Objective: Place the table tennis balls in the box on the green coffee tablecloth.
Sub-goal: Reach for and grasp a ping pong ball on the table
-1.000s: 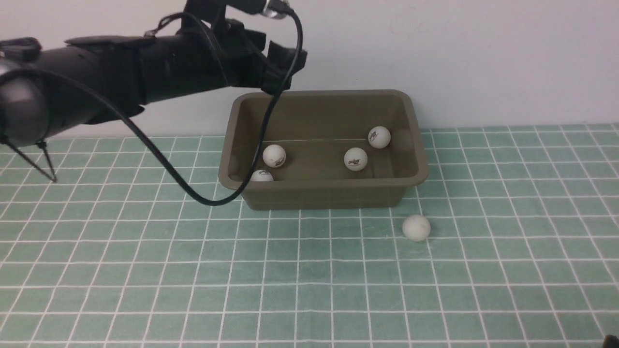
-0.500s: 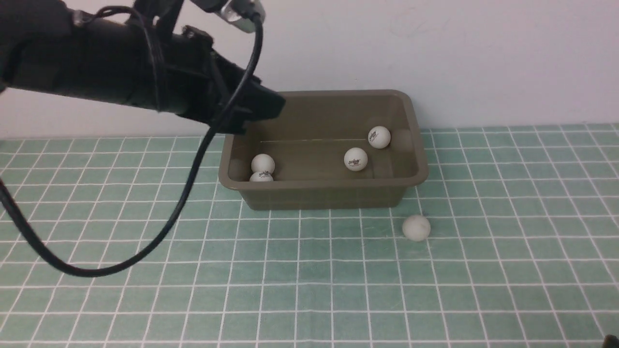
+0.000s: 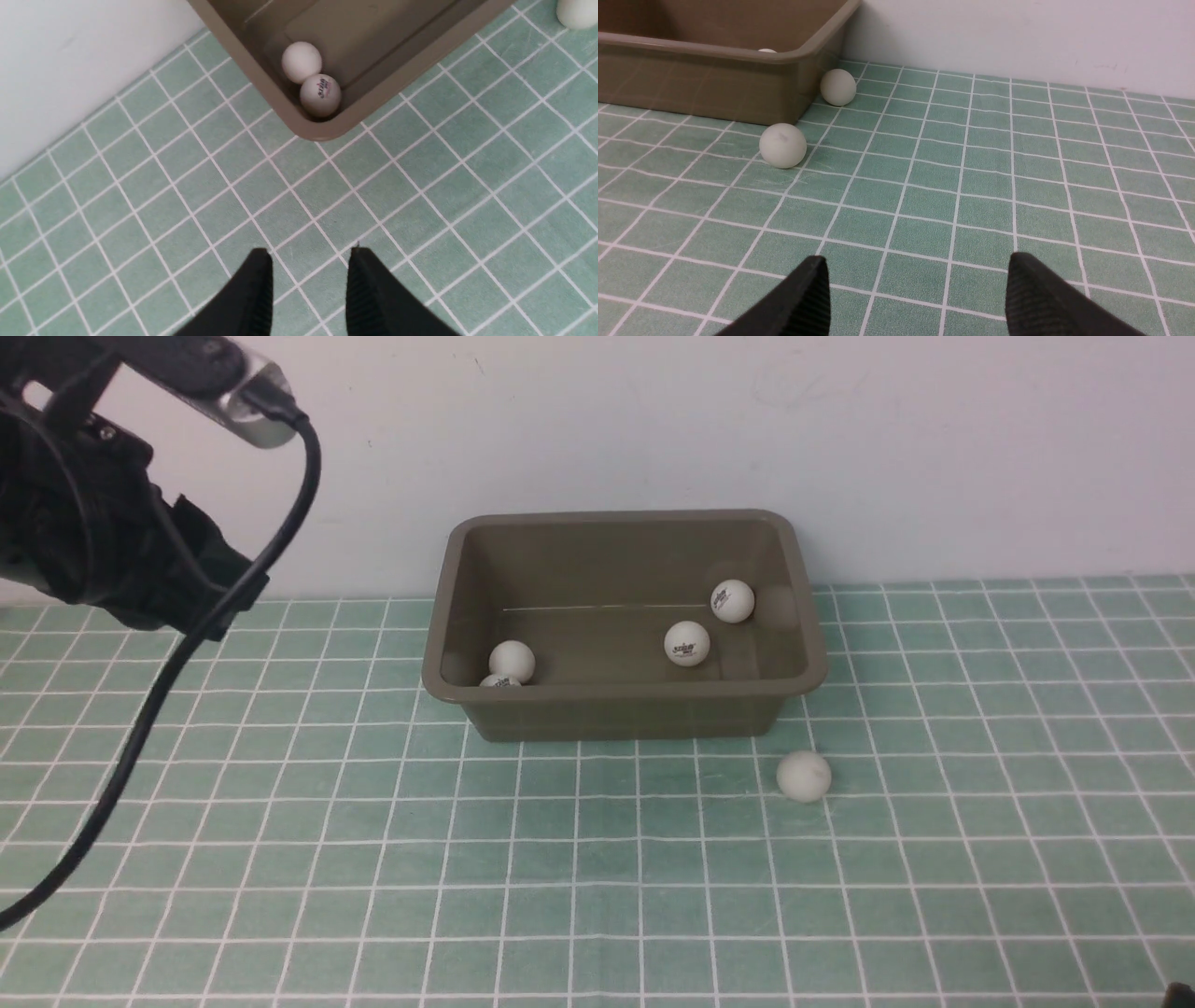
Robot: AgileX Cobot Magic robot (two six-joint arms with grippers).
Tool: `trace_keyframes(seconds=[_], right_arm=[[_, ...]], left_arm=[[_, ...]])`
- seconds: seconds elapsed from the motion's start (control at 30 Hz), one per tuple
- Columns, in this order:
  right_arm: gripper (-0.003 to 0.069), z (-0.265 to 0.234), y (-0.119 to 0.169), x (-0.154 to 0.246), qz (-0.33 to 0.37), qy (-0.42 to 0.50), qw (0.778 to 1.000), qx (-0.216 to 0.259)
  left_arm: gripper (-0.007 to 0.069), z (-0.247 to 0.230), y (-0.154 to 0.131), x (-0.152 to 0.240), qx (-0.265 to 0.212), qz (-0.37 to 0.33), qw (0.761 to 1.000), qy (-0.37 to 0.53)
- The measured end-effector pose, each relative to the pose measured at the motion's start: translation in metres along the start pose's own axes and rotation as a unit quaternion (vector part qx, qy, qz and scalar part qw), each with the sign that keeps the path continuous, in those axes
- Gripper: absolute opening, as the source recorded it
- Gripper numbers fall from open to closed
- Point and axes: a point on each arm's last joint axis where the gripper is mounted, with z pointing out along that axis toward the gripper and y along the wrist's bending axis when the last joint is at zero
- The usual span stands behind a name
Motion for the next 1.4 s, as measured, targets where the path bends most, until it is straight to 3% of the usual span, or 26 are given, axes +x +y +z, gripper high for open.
trace_keyframes(seconds=[0.2, 0.5, 1.03, 1.4], right_arm=[[0.0462, 0.0, 0.0, 0.0, 0.0, 0.0, 1.0, 0.0], [0.0462, 0.0, 0.0, 0.0, 0.0, 0.0, 1.0, 0.0], [0.0462, 0.0, 0.0, 0.0, 0.0, 0.0, 1.0, 0.0], [0.0462, 0.0, 0.0, 0.0, 0.001, 0.0, 1.0, 0.0]], left_arm=[[0.0205, -0.027, -0.004, -0.004, -0.028, 0.005, 0.998, -0.054], [0.0205, -0.033, -0.005, -0.003, -0.035, -0.01, 0.998, -0.058], [0.0205, -0.034, -0.014, -0.009, 0.02, -0.054, 0.994, -0.093], [0.0205, -0.034, -0.016, -0.009, 0.031, -0.045, 0.995, -0.089]])
